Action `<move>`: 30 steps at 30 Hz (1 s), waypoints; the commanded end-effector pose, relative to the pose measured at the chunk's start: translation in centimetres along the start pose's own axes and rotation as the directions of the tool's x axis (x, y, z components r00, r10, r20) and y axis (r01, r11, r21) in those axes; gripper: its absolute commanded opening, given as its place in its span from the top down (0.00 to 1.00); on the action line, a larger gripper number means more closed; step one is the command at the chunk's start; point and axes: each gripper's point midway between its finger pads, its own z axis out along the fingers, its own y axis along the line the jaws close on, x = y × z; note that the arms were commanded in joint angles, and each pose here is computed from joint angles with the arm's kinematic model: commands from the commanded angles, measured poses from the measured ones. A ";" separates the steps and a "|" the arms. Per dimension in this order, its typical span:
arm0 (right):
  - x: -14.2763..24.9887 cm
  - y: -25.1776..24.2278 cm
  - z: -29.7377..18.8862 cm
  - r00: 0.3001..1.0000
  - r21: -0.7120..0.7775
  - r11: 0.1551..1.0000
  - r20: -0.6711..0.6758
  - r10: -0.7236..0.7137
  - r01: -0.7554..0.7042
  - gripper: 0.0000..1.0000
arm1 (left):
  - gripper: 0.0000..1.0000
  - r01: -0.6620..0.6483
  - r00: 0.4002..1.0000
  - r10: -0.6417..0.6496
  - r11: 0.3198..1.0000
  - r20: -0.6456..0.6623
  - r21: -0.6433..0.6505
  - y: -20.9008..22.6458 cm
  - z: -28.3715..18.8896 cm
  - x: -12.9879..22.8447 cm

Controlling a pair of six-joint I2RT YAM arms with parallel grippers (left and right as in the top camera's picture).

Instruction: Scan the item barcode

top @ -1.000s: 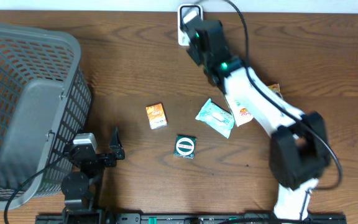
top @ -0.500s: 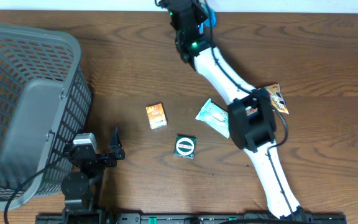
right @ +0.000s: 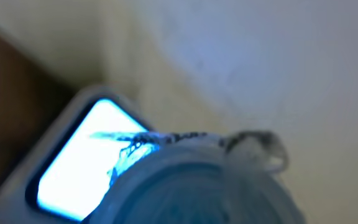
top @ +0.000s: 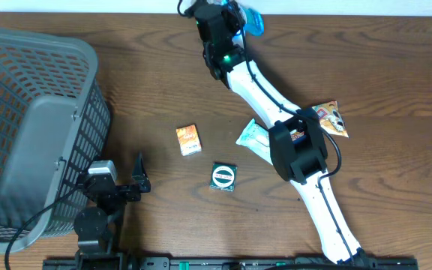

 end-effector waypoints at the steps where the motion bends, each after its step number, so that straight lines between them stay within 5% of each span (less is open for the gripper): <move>1: -0.5 -8.4 -2.0 0.996 0.107 0.991 -0.044 0.081 -0.076 0.80 | 0.02 0.011 0.999 -0.011 1.000 -0.042 -0.003 0.2 0.2 1.5; 10: 13.2 -19.6 -1.5 0.901 0.172 0.979 -0.399 0.172 -0.111 0.86 | 0.02 0.011 0.999 -0.011 1.000 -0.042 -0.003 0.2 0.2 1.5; 22: 40.9 -28.3 -0.5 0.553 0.316 0.913 -0.727 0.408 -0.258 0.86 | 0.02 0.011 0.999 -0.011 1.000 -0.042 -0.003 0.2 0.2 1.5; 30: 55.2 -29.9 -4.2 0.339 0.405 0.880 -0.815 0.470 -0.246 0.85 | 0.02 0.011 0.999 -0.011 1.000 -0.042 -0.003 0.2 0.2 1.5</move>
